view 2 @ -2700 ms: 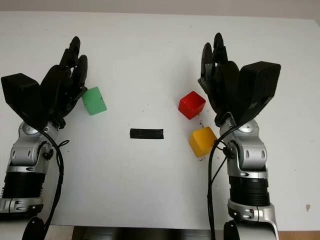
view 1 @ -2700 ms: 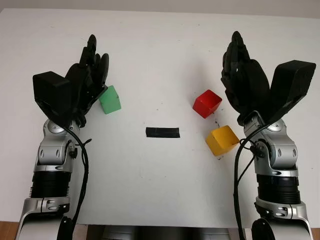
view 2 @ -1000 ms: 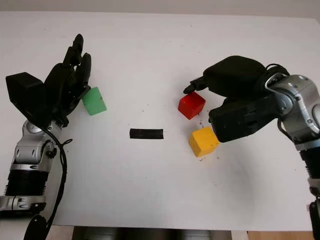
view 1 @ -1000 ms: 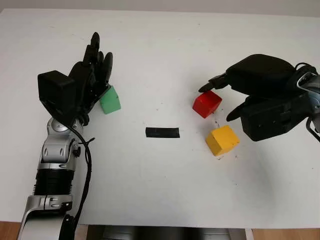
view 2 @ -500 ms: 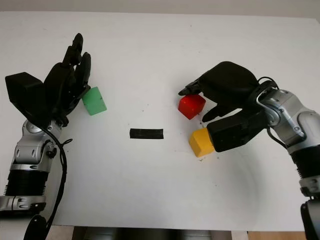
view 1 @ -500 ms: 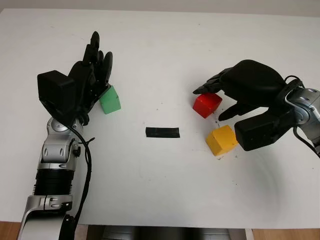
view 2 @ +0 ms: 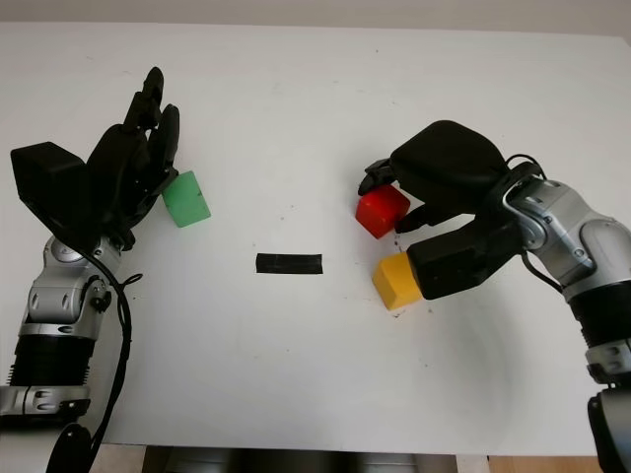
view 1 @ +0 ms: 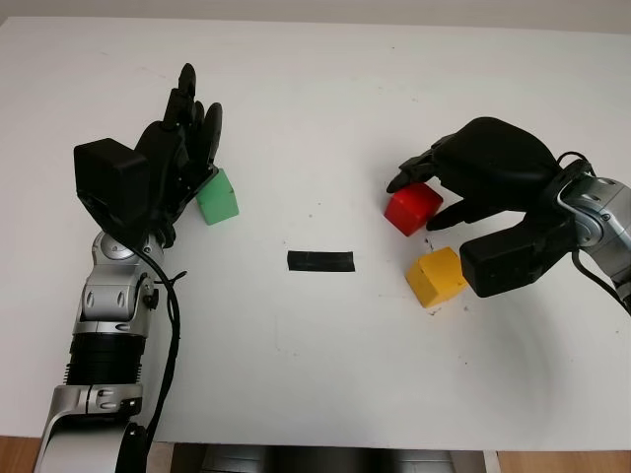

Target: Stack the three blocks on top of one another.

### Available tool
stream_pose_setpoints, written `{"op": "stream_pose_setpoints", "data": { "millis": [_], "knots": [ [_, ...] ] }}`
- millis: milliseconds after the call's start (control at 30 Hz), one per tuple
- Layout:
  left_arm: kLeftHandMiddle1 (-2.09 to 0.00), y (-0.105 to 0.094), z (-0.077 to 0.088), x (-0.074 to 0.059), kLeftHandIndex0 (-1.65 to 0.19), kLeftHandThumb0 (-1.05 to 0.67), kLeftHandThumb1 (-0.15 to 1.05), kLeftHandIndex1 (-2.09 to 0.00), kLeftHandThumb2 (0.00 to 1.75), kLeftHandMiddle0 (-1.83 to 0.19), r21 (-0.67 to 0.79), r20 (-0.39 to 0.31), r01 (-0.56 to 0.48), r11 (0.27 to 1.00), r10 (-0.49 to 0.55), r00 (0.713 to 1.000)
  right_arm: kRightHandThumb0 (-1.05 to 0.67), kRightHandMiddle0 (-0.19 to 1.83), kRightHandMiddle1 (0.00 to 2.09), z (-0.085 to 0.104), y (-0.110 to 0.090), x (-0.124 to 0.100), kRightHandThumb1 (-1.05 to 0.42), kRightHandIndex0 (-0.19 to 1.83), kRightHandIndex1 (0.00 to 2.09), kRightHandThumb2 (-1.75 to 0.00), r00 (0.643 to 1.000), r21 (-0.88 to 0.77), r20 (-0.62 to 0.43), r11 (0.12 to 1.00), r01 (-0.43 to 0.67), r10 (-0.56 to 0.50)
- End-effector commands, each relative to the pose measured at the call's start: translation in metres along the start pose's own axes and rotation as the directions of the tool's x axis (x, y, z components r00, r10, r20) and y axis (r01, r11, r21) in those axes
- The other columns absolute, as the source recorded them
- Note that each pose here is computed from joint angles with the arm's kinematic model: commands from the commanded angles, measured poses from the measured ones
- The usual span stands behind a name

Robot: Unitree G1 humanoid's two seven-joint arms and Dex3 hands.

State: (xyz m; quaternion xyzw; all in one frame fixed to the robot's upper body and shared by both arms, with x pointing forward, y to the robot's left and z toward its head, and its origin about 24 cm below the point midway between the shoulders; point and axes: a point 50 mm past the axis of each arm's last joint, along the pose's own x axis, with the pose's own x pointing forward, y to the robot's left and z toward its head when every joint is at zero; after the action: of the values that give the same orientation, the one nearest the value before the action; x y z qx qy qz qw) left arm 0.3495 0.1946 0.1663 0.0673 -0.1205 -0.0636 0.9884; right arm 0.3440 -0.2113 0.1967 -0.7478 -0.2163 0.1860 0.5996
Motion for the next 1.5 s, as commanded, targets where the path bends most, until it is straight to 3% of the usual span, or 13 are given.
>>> {"op": "stream_pose_setpoints", "data": {
  "millis": [0, 300, 400, 533, 833, 1133, 1467],
  "knots": [
    [-0.05, 0.002, 0.003, -0.002, 0.19, -0.78, 1.05, 0.00, 0.60, 0.19, 0.022, 0.012, -0.001, 1.000, 0.001, 1.000, -0.29, 0.57, 1.14, -0.002, -0.001, -0.001, -0.89, 0.68, 0.18, -0.06, 1.000, 0.004, -0.007, 1.000, -0.001, 0.001],
    [-0.05, 0.003, 0.002, 0.000, 0.19, -0.76, 1.05, -0.01, 0.59, 0.19, 0.025, 0.032, -0.003, 1.000, 0.003, 0.999, -0.32, 0.65, 1.10, -0.006, -0.005, 0.001, -0.84, 0.70, 0.18, -0.04, 0.997, 0.023, -0.026, 0.997, 0.074, -0.073],
    [-0.04, 0.003, 0.001, 0.001, 0.19, -0.75, 1.05, -0.01, 0.59, 0.19, 0.026, 0.035, -0.003, 1.000, 0.002, 0.999, -0.29, 0.63, 1.07, -0.007, -0.006, 0.003, -0.84, 0.65, 0.15, -0.05, 0.995, 0.159, -0.068, 0.983, 0.086, -0.076],
    [-0.05, 0.003, 0.001, 0.001, 0.19, -0.76, 1.05, -0.01, 0.59, 0.19, 0.037, 0.034, -0.002, 0.999, 0.001, 0.999, -0.30, 0.56, 1.18, -0.003, -0.011, 0.007, -0.86, 0.57, 0.10, -0.06, 0.994, 0.314, -0.084, 0.945, 0.089, -0.065],
    [-0.04, 0.000, 0.001, 0.001, 0.19, -0.76, 1.05, -0.02, 0.57, 0.19, 0.028, 0.038, -0.008, 1.000, 0.007, 0.999, -0.29, 0.44, 1.37, 0.016, -0.018, 0.015, -0.89, 0.46, 0.04, -0.05, 0.998, 0.552, -0.001, 0.832, 0.050, -0.059],
    [-0.02, -0.002, 0.001, -0.002, 0.19, -0.76, 1.05, 0.00, 0.58, 0.19, 0.011, 0.021, -0.015, 1.000, 0.014, 1.000, -0.40, 0.38, 1.48, 0.039, -0.004, 0.016, -0.92, 0.39, 0.01, -0.06, 0.999, 0.736, 0.046, 0.676, -0.026, -0.011],
    [-0.03, 0.000, 0.001, -0.003, 0.18, -0.77, 1.05, -0.01, 0.58, 0.19, 0.020, 0.015, -0.026, 0.999, 0.025, 1.000, -0.50, 0.40, 1.56, 0.070, 0.028, 0.019, -0.93, 0.35, 0.01, -0.06, 0.999, 0.864, 0.019, 0.503, 0.004, -0.041]
  ]
}}
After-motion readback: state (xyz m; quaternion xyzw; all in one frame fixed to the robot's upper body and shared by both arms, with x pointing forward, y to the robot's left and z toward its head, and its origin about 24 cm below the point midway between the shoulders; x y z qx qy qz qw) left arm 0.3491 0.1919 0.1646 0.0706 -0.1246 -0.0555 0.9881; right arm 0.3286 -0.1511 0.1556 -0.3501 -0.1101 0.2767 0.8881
